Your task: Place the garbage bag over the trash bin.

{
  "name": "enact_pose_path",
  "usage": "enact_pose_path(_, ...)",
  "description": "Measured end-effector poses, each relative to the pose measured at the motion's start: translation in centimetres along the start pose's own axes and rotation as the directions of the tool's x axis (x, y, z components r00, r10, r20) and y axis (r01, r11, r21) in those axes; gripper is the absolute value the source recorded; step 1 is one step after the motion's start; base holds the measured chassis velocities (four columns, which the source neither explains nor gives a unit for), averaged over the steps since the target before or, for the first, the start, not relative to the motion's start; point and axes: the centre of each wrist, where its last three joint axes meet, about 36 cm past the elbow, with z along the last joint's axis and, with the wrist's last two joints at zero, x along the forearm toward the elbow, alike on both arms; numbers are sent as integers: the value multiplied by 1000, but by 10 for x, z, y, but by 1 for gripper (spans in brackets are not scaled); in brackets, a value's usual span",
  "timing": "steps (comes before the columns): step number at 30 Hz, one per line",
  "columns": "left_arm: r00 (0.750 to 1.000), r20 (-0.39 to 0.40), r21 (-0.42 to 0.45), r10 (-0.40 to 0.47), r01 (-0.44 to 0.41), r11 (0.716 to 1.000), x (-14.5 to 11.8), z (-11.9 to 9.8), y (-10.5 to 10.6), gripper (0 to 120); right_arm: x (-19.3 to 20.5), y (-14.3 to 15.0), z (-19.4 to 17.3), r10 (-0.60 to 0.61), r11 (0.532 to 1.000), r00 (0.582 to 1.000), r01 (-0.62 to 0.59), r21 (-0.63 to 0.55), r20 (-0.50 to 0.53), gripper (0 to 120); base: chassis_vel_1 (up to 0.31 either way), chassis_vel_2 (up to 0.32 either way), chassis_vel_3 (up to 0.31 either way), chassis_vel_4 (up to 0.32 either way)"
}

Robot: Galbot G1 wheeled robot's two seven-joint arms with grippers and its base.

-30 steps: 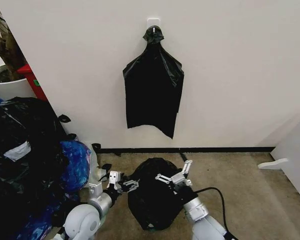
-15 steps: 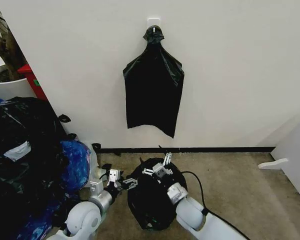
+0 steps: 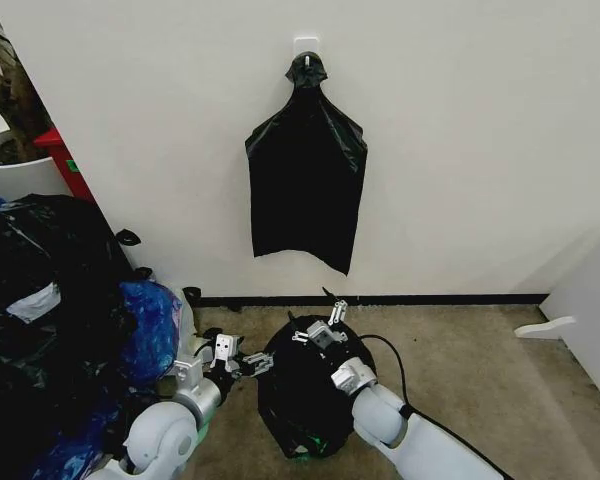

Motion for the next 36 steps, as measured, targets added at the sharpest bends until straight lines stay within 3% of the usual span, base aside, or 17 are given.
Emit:
enact_pose_path(12,994,110,-63,27,-20,998,10,-10,1,100,5,5,7,9,1000,1000,-9,4,-16,100,0,0,0,0)
enact_pose_path(18,967,186,-114,173,-153,982,9,-6,14,100,9,5,11,19,1000,1000,-19,2,-20,100,0,0,0,0)
enact_pose_path(23,949,222,-137,222,-196,971,4,-1,25,100,13,4,11,28,999,1000,-28,-31,12,100,0,0,0,0)
enact_pose_path(27,942,263,-132,211,-181,975,-1,3,31,100,12,2,-7,37,994,996,-28,-109,75,100,0,0,0,0)
enact_pose_path(31,936,301,-102,184,-161,982,-5,5,29,100,16,-27,-65,110,972,978,-69,-226,176,100,5,13,0,-3)
enact_pose_path(36,934,336,-66,119,-103,992,-8,5,23,100,36,-54,-109,169,939,967,-99,-329,189,100,0,0,0,0)
